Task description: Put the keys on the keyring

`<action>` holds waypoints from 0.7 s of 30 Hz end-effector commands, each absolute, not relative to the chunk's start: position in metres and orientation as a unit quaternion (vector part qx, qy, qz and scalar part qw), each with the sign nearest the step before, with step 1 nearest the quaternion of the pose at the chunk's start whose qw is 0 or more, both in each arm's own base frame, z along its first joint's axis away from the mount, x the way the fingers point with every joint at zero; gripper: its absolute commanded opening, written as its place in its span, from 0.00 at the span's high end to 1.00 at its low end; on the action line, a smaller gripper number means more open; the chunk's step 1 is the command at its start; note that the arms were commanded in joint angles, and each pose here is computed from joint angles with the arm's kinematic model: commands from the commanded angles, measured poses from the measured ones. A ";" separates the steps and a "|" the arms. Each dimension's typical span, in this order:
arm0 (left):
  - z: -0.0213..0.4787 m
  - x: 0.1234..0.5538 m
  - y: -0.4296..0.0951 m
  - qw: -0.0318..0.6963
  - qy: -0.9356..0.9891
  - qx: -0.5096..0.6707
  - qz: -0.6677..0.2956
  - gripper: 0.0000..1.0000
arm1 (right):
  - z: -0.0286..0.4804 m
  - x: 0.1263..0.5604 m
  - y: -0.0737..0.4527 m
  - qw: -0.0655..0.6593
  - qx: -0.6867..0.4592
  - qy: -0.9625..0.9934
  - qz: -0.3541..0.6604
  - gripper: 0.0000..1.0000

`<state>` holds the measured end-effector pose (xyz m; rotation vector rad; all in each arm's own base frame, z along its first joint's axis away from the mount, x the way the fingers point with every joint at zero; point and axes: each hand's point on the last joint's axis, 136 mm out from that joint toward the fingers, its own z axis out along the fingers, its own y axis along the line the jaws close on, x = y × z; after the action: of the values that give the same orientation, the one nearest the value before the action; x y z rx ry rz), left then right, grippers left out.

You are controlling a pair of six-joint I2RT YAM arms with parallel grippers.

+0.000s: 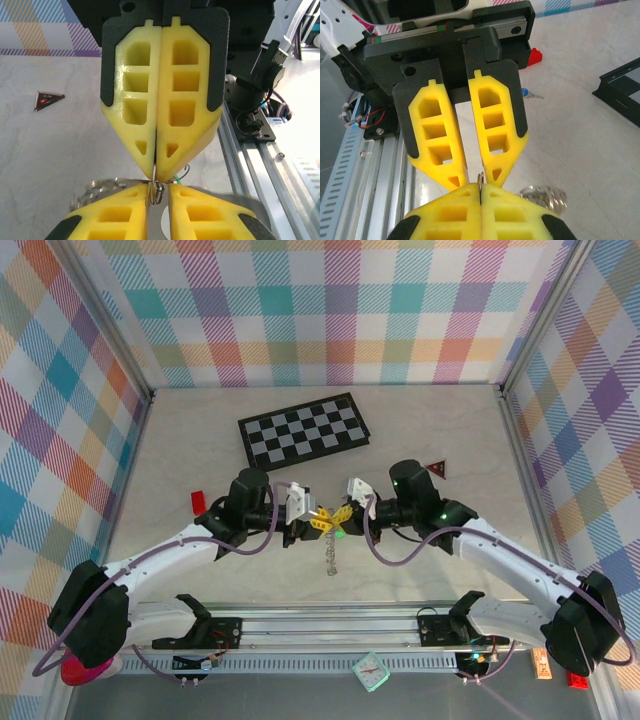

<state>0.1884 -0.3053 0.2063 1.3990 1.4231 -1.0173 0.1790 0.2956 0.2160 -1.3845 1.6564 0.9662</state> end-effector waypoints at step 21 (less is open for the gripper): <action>0.212 0.186 -0.311 0.428 0.563 0.576 -0.410 1.00 | 0.240 0.192 0.285 0.422 -0.539 0.652 0.326 0.60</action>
<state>0.1909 -0.3065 0.2011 1.4484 1.4660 -1.0028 0.1823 0.2903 0.2254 -1.4598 1.6669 0.8571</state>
